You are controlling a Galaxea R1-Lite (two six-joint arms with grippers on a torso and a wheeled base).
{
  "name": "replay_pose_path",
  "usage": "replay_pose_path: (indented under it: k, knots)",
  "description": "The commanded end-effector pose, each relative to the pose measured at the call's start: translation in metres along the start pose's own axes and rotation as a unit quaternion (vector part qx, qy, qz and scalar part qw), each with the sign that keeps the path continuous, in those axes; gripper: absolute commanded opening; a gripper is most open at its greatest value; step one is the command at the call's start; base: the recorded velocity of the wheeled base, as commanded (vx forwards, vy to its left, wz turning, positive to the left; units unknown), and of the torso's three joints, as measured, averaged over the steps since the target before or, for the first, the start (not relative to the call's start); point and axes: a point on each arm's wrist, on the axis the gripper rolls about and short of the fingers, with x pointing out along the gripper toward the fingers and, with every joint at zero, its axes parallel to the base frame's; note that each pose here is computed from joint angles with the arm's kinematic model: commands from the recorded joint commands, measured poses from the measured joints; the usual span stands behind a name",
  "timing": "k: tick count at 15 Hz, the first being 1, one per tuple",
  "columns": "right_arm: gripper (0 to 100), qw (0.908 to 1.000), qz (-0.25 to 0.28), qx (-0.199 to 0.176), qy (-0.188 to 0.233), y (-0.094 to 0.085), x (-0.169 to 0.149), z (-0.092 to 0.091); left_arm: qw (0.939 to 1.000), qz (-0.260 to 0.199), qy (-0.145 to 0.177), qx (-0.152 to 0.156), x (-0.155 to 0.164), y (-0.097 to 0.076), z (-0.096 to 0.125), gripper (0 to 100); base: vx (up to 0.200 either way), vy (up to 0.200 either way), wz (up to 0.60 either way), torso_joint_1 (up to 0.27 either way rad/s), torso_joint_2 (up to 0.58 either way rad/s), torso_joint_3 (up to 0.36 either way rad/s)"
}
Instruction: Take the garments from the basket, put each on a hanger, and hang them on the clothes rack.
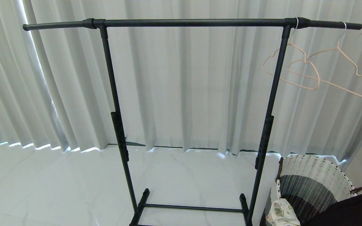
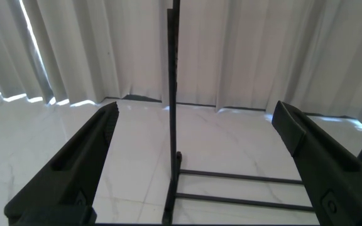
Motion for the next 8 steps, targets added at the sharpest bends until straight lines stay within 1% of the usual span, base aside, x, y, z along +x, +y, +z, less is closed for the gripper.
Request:
replay_pose_path:
  k: [1, 3, 4, 6, 8]
  knots:
    - [0, 0.9973, -0.044, 0.009, -0.058, -0.010, -0.038, 0.006, 1.0000, 0.000, 0.000, 0.000, 0.000, 0.000, 0.000, 100, -0.200, 0.000, 0.00, 0.002, 0.00, 0.002]
    - [0, 0.9961, -0.048, 0.011, -0.074, -0.015, -0.045, 0.013, 1.0000, 0.000, 0.000, 0.000, 0.000, 0.000, 0.000, 100, -0.200, 0.000, 0.00, 0.002, 0.00, 0.002]
    - [0, 0.9958, -0.040, 0.009, -0.082, -0.015, -0.045, 0.014, 1.0000, 0.000, 0.000, 0.000, 0.000, 0.000, 0.000, 100, -0.200, 0.000, 0.00, -0.007, -0.01, 0.012]
    - [0, 0.9951, -0.011, 0.003, -0.098, -0.013, -0.044, 0.015, 1.0000, 0.000, 0.000, 0.001, 0.000, 0.000, 0.000, 100, -0.200, 0.000, 0.00, 0.000, 0.00, 0.002]
    - [0, 0.9914, 0.041, -0.013, -0.124, -0.009, -0.039, 0.022, 1.0000, 0.000, 0.000, 0.002, 0.000, 0.000, 0.000, 100, -0.200, 0.000, 0.00, -0.002, 0.01, 0.005]
